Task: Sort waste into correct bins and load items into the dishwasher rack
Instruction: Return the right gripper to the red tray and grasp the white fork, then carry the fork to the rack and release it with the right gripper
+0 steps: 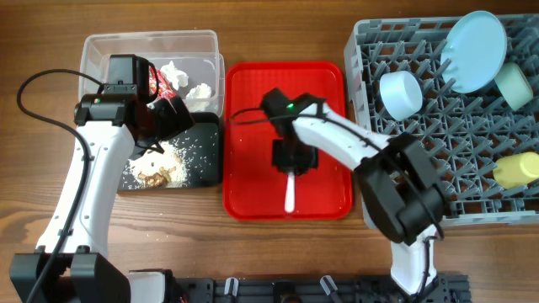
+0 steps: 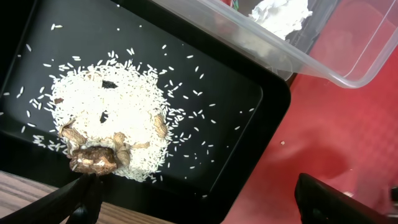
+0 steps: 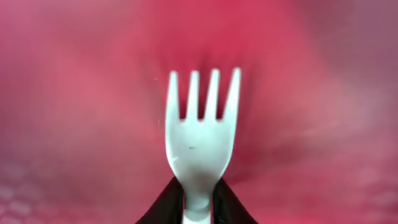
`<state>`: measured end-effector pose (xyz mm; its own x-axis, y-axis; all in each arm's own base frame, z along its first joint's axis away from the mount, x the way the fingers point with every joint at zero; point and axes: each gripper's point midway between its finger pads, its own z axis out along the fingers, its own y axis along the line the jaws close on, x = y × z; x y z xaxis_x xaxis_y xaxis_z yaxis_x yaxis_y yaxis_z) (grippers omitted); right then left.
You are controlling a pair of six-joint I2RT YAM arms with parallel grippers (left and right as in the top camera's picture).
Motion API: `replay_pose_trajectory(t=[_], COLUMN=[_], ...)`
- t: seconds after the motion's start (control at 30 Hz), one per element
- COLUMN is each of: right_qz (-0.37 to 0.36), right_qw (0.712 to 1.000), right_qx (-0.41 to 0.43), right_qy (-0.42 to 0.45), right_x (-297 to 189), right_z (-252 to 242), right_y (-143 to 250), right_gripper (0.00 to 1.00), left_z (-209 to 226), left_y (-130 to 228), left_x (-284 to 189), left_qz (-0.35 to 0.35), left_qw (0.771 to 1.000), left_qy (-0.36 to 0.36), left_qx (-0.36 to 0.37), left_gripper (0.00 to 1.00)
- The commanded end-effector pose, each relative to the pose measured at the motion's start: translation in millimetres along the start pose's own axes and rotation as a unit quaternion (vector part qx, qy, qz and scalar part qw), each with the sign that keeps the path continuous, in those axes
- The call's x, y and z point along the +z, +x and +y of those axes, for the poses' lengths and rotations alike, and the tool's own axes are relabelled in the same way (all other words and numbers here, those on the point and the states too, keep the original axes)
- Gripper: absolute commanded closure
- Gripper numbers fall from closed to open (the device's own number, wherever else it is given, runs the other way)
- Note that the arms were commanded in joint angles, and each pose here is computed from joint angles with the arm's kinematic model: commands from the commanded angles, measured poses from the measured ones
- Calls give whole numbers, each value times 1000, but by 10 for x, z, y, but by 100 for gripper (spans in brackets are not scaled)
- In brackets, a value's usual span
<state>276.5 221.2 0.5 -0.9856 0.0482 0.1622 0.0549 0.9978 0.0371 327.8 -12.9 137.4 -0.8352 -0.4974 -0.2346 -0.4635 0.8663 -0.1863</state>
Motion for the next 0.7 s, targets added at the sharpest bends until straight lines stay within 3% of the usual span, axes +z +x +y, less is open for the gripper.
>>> replay_pose_trajectory(t=[0.0, 0.2, 0.33, 0.47, 0.57, 0.67], right_qz=[4, -15, -96, -181, -153, -119], right_qw=[999, 995, 988, 976, 984, 990], right_qx=[-38, -103, -121, -115, -95, -71], right_qy=[7, -11, -14, -37, -12, 21], right_x=[76, -238, -1033, -1787, -1741, -1474], right_z=[-215, -183, -315, -965, -1622, -1932], right_y=[-174, -221, -341, -451, -425, -378], right_gripper=[96, 96, 95, 96, 96, 96], left_z=[25, 25, 25, 25, 25, 25], left_y=[-28, -29, -28, -29, -29, -29], left_x=[-45, -45, -45, -45, -45, -45], left_qz=[-9, -9, -9, -9, -9, -9], left_qw=[1000, 1000, 1000, 1000, 1000, 1000], left_qy=[-1, -1, -1, -1, -1, -1], left_qx=[-8, -8, -8, -8, -8, -8], left_gripper=[0, 0, 0, 0, 0, 0])
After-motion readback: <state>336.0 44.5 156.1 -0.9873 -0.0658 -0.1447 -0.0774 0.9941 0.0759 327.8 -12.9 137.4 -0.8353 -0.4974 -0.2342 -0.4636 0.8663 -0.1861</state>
